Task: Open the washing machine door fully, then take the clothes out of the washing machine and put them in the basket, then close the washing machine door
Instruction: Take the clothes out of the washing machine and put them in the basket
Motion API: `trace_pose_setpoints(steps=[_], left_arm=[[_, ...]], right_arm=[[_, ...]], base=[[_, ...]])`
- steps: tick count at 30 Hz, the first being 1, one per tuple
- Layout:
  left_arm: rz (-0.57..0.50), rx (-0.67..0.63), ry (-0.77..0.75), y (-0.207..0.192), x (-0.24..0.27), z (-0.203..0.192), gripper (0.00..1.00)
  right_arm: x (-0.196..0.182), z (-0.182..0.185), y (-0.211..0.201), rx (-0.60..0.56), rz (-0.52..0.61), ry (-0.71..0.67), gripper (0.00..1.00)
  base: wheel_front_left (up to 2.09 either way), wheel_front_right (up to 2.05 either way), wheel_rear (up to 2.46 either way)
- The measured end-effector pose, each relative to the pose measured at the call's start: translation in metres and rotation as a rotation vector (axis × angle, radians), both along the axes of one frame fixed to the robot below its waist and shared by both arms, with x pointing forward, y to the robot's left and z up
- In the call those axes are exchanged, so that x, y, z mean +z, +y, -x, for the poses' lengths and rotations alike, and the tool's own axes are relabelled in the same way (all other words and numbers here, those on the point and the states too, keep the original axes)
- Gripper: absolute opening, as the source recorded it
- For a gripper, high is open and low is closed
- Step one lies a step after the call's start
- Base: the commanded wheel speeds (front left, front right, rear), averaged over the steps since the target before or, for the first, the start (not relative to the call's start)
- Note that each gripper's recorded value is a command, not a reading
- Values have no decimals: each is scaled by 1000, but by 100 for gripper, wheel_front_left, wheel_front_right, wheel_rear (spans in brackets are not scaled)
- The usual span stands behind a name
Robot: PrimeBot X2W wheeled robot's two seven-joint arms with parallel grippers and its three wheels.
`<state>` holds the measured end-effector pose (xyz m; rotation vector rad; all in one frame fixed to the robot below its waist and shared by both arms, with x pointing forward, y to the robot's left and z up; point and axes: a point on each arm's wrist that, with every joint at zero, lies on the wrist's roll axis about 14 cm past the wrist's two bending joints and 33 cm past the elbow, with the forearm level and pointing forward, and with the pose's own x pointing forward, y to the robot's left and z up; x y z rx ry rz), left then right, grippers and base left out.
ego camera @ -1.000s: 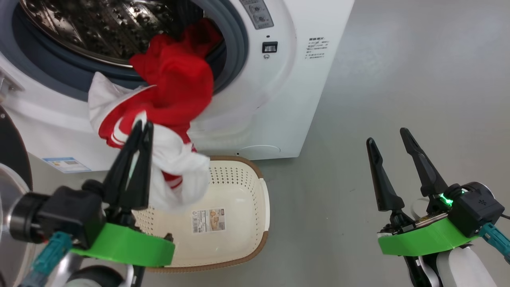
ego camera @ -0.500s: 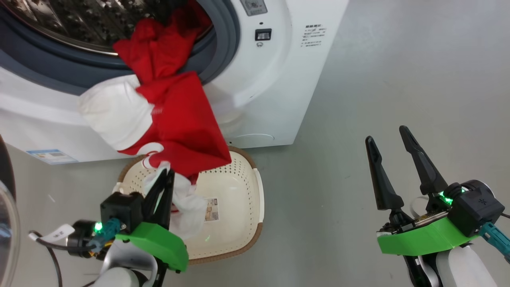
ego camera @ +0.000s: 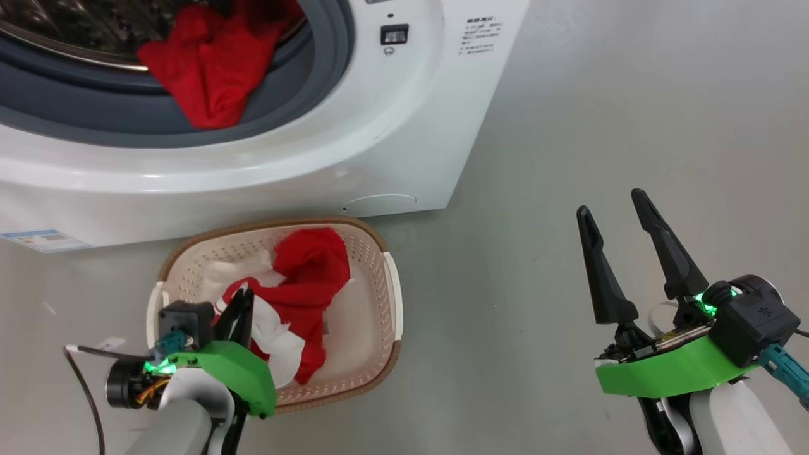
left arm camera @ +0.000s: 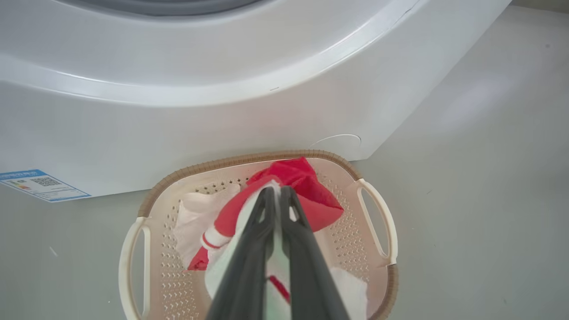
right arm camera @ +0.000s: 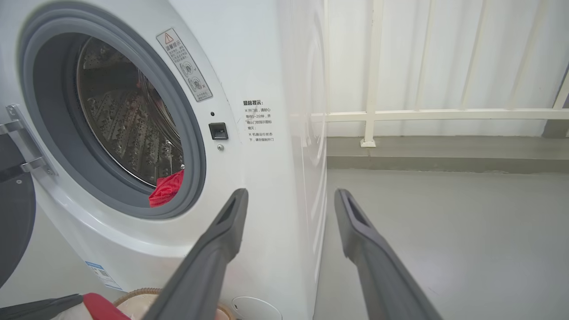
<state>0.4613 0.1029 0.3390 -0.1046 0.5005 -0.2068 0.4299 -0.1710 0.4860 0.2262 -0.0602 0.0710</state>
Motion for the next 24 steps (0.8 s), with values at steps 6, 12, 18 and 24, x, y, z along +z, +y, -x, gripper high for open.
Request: trace_pose_setpoints(steps=[6, 12, 18, 24], left_arm=[[-25, -13, 75, -3, -30, -3, 0], [-37, -7, 177, -4, -58, -1, 0], [-59, -5, 269, -1, -82, 0, 0], [-78, -18, 381, -1, -108, 13, 0]], right_arm=[[-9, 1, -5, -12, 7, 27, 100], [-14, -4, -8, -20, 30, 36, 100], [-24, -4, -11, -24, 35, 63, 100], [-29, -8, -15, -35, 43, 74, 100]], base=[[0, 0, 0], [0, 0, 0], [0, 0, 0], [0, 0, 0]])
